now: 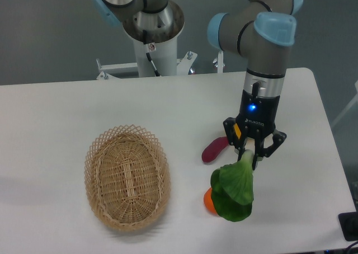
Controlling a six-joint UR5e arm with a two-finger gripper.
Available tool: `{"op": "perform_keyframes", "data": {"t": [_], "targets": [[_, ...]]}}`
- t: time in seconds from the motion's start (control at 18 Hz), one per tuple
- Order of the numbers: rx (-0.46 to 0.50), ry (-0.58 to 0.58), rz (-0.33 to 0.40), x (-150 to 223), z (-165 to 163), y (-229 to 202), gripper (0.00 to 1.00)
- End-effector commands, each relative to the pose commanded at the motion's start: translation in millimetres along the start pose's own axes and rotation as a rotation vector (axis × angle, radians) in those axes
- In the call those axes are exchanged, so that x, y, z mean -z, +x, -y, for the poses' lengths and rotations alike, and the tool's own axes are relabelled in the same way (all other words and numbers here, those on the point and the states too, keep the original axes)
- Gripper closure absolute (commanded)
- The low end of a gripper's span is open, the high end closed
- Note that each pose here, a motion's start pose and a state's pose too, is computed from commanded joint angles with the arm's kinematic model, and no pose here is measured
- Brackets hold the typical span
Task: Pick up the green vegetable from the table
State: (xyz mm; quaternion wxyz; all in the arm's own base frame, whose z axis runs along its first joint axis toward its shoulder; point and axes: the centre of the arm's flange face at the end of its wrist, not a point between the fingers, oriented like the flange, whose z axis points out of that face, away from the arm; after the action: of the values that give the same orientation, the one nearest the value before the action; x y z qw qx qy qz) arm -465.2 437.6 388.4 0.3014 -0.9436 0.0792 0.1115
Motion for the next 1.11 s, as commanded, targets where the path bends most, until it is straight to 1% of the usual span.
{"op": "perform_keyframes", "data": {"t": [0.5, 1.11], "targets": [[-0.006, 0.006, 0.004, 1.9, 6.8, -0.1, 0.64], [-0.005, 0.006, 0.005, 2.2, 7.2, -0.5, 0.64]]}}
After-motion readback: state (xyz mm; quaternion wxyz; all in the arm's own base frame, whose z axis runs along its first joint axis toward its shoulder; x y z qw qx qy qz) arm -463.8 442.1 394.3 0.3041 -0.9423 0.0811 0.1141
